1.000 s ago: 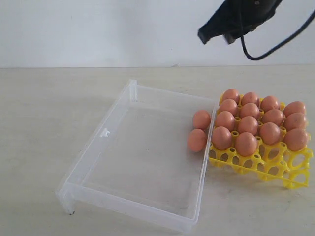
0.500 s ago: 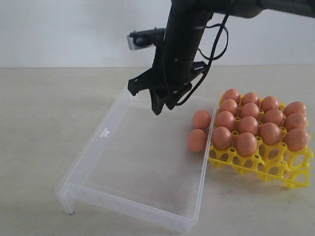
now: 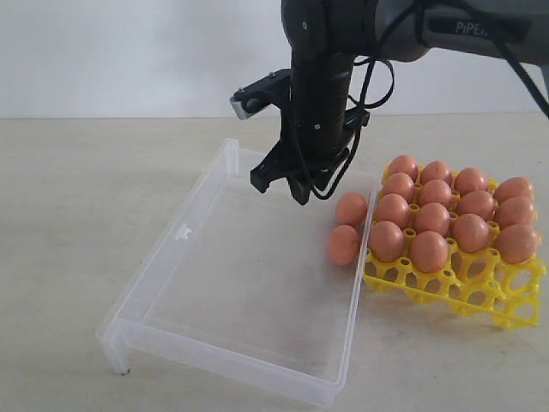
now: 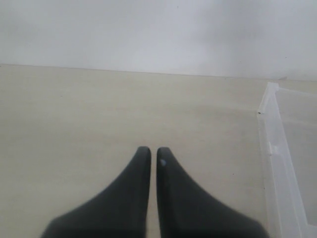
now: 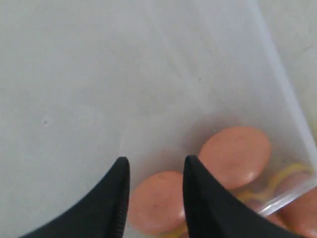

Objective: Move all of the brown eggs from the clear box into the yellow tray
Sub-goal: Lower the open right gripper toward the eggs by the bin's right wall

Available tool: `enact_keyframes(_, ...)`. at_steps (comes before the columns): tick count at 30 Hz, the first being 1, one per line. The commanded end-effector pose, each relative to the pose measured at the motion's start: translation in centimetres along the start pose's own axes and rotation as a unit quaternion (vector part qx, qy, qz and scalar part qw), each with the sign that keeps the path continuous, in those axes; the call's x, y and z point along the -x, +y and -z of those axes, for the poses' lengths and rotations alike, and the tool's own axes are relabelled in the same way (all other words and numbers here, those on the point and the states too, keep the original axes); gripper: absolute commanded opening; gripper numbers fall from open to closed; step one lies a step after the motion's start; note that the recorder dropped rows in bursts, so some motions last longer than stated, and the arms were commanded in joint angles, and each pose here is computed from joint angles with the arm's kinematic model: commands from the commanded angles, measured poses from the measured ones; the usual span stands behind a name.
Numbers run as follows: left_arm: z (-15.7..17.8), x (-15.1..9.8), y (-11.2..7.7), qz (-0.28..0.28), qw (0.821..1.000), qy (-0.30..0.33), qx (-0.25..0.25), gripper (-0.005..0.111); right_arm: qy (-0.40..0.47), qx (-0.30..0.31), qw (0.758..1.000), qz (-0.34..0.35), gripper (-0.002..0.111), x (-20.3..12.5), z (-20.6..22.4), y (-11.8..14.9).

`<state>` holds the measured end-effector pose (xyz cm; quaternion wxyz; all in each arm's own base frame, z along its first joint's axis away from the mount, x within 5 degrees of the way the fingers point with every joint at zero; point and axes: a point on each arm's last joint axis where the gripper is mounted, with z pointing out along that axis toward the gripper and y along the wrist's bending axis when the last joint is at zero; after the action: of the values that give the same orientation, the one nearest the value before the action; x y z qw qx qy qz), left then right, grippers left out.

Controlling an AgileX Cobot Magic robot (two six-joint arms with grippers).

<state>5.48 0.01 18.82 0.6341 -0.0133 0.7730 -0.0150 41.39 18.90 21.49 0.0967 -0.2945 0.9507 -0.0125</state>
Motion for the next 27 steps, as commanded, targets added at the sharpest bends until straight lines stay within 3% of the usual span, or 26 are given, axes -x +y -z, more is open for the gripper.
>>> enact_keyframes(1,0.0,0.0,0.0,0.0,1.0,-0.003,-0.002,0.004,-0.078,0.001,0.997,0.009,0.028,1.5,0.1,0.1)
enact_keyframes(5,0.0,0.0,0.0,0.0,1.0,-0.003,-0.002,0.004,-0.112,0.042,0.993,-0.019,0.031,2.5,-1.4,0.8)
enact_keyframes(10,0.0,0.0,0.0,0.0,1.0,-0.003,-0.002,0.004,-0.092,0.058,0.994,-0.014,0.08,2.4,-3.2,1.2)
enact_keyframes(13,0.0,0.0,0.0,0.0,1.0,-0.003,-0.002,0.004,-0.077,0.069,0.995,-0.015,0.095,2.1,-3.1,1.4)
enact_keyframes(19,0.0,0.0,0.0,0.0,1.0,-0.003,-0.002,0.004,-0.063,0.189,0.977,-0.075,0.092,2.1,-2.4,3.4)
enact_keyframes(25,0.0,0.0,0.0,0.0,1.0,-0.003,-0.002,0.004,-0.093,0.311,0.936,-0.139,0.053,3.1,-1.2,5.2)
enact_keyframes(27,0.0,0.0,0.0,0.0,1.0,-0.003,-0.002,0.004,-0.099,0.336,0.925,-0.148,0.047,3.2,-0.8,5.5)
